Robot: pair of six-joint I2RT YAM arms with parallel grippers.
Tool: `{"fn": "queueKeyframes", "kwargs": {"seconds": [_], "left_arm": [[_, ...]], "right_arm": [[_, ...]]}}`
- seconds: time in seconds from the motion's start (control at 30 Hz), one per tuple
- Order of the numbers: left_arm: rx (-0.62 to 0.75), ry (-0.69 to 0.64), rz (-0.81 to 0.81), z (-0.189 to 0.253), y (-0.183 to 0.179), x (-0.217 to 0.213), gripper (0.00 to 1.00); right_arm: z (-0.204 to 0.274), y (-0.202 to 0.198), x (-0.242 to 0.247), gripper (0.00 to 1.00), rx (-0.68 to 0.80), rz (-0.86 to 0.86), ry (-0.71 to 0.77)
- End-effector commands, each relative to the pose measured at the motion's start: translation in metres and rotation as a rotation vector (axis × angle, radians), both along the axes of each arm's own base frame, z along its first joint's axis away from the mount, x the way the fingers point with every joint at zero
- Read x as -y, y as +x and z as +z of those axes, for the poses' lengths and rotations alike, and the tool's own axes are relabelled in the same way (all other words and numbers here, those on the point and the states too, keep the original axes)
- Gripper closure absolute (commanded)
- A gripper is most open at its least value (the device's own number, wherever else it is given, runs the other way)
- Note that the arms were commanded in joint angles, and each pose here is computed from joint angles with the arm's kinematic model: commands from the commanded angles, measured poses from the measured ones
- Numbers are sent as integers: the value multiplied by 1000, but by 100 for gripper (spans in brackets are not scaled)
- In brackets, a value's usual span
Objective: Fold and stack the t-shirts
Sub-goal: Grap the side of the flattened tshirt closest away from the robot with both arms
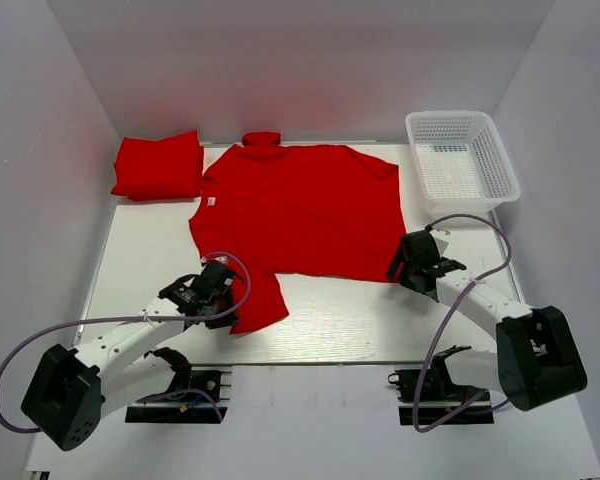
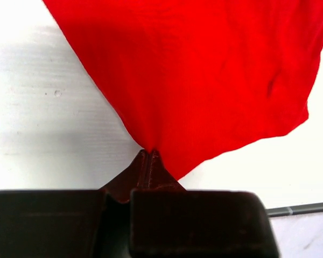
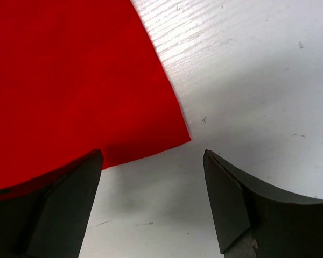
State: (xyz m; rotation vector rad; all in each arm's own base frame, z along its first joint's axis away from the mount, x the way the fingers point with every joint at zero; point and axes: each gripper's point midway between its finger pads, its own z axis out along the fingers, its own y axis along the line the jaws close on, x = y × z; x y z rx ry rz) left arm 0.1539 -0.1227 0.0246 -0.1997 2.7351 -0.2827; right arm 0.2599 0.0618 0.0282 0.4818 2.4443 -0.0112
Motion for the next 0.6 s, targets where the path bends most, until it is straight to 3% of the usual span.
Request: {"fn": "queueKeyframes", "kwargs": {"seconds": [0.0, 0.27, 0.47, 0.57], "left_arm": [[-26, -31, -9, 2, -10, 3, 100], [-56, -51, -9, 2, -16, 6, 100], [-59, -87, -13, 13, -17, 11, 100], [-73, -110, -15, 20, -23, 14, 100]], "right_arm": [[1, 14, -6, 20, 26, -25, 45], [-15, 5, -3, 28, 18, -40, 54], [-24, 1, 7, 69, 16, -67, 21], [-23, -8, 8, 100, -2, -54, 20]]}}
